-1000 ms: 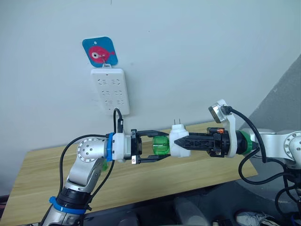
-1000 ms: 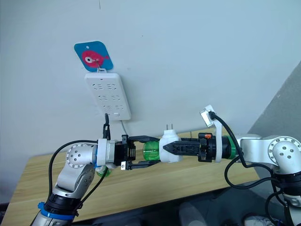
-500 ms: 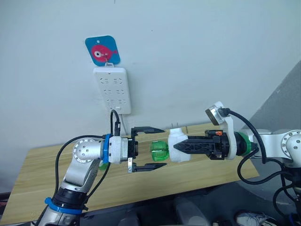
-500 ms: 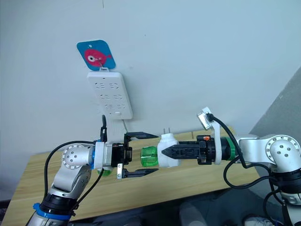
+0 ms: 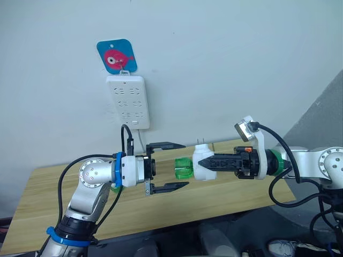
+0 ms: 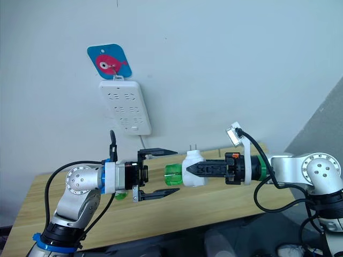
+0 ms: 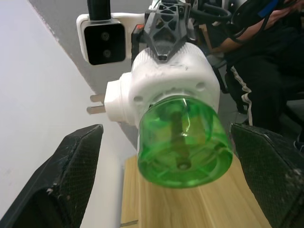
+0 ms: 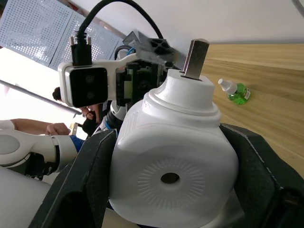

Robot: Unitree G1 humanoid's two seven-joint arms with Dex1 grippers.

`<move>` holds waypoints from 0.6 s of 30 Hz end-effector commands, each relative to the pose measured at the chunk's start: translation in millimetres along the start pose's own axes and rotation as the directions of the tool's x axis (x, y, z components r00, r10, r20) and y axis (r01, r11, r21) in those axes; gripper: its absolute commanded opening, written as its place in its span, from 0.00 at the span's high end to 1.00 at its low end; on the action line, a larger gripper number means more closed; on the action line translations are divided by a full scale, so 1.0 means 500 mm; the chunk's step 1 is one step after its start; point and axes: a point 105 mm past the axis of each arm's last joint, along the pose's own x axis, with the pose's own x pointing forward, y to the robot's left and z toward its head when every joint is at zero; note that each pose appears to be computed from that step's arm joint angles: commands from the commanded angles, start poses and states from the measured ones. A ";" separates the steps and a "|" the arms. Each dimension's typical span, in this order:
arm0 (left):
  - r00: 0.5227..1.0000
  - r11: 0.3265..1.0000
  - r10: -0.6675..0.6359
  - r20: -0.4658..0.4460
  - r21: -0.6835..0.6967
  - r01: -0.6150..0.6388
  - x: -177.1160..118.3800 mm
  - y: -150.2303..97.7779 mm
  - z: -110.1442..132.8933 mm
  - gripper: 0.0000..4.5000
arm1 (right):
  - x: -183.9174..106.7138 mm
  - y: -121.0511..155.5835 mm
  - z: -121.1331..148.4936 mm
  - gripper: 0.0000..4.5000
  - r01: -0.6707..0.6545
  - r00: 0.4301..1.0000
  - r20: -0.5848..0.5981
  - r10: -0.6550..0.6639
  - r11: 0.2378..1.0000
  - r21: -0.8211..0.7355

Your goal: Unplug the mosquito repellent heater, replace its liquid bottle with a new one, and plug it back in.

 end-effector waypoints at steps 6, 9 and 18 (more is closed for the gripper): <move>1.000 1.000 -0.005 -0.001 0.027 0.005 0.004 0.002 0.003 0.09 | 0.001 0.019 0.012 0.32 -0.042 0.998 0.038 0.042 0.999 -0.019; 1.000 1.000 -0.006 -0.007 0.030 0.006 0.010 0.001 -0.001 0.28 | 0.003 0.022 0.012 0.32 -0.049 0.998 0.042 0.050 0.999 -0.022; 1.000 1.000 -0.007 -0.027 -0.029 0.006 0.007 0.009 -0.001 0.50 | 0.005 0.026 0.016 0.32 -0.029 0.998 0.052 0.031 0.998 -0.047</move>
